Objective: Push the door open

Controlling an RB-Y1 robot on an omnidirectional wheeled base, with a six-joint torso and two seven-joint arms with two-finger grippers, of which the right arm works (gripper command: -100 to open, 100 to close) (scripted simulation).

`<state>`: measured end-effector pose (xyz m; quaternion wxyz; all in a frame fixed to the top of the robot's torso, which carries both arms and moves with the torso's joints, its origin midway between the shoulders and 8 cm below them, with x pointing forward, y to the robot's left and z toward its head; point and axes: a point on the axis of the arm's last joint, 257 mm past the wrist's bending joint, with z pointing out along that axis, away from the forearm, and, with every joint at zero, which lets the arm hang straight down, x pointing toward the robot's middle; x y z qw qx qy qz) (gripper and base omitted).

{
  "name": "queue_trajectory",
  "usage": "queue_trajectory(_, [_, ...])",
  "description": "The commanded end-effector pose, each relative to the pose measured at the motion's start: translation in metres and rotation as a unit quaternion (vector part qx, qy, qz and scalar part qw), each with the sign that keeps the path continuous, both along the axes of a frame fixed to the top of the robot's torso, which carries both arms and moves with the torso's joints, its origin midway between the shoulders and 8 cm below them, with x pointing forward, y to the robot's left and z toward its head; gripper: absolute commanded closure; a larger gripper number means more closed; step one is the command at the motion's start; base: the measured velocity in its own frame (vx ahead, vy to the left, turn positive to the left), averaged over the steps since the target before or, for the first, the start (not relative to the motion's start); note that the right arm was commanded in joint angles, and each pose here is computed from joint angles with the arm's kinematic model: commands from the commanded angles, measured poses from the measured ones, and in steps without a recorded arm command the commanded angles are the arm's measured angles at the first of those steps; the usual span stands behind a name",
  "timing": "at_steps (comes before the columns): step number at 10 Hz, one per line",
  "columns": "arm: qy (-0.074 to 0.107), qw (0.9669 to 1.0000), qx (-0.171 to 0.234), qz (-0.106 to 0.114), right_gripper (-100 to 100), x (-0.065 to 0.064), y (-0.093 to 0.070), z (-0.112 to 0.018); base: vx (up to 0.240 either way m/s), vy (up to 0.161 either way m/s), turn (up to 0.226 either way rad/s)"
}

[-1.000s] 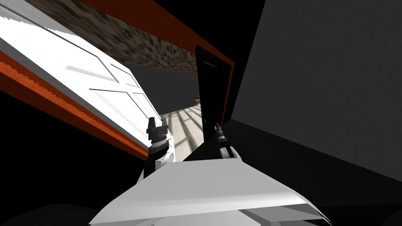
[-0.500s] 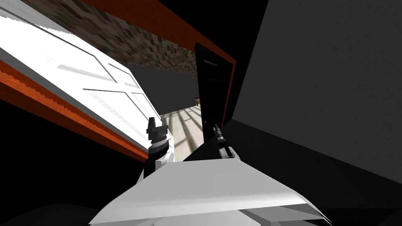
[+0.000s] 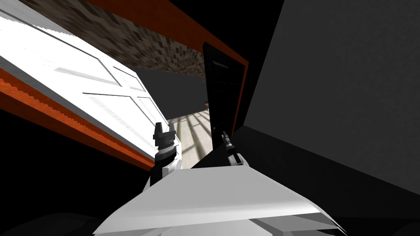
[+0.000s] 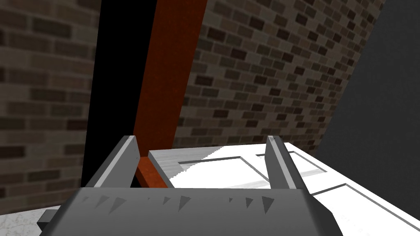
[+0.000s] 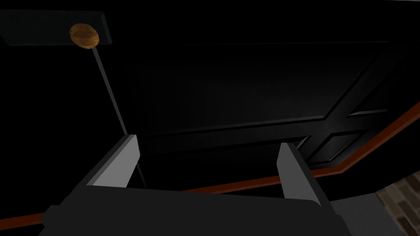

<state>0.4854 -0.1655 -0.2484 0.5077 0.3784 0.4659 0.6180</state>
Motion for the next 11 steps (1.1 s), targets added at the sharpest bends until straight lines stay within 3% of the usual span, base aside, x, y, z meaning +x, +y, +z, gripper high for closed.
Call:
queue_trajectory(1, [0.012,0.9999,-0.004,0.008,-100,0.001,0.007,-0.014,0.052,-0.051,0.046])
queue_trajectory(11, [0.067,0.9960,-0.023,0.054,-100,0.001,0.043,-0.076,0.058,-0.057,0.049])
